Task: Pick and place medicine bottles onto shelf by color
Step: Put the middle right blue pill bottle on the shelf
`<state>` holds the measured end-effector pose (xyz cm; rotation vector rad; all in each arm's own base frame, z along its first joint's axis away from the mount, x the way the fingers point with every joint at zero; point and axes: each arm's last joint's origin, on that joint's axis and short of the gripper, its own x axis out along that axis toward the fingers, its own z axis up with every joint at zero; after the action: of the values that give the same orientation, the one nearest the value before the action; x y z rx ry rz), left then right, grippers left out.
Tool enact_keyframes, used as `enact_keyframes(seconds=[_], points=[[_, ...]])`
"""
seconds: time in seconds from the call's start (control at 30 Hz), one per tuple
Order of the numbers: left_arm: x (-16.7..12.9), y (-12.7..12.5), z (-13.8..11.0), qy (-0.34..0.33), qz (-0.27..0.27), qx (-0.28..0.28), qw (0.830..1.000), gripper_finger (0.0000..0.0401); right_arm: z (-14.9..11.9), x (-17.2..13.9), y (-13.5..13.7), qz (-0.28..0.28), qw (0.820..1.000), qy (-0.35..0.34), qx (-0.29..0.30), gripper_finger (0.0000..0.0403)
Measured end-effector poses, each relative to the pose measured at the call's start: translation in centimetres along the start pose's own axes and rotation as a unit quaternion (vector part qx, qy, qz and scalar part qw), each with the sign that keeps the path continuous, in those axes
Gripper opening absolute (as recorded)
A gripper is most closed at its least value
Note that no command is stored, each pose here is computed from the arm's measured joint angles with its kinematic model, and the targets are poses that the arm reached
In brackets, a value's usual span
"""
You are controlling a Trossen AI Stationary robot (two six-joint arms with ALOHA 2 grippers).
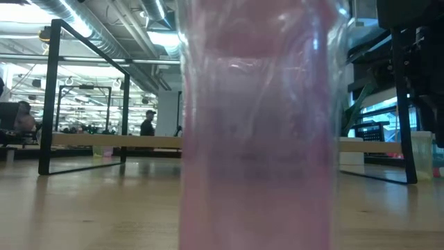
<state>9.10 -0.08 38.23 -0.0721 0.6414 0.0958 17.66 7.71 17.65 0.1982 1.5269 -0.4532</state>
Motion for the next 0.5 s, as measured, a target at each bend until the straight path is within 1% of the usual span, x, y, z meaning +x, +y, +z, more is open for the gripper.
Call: enact_keyframes(seconds=[0.5], points=[[0.01, 0.0, 0.0, 0.0, 0.0, 0.0, 1.0, 0.0, 0.0, 0.01, 0.0, 0.0, 1.0, 0.0, 0.0, 0.0133]])
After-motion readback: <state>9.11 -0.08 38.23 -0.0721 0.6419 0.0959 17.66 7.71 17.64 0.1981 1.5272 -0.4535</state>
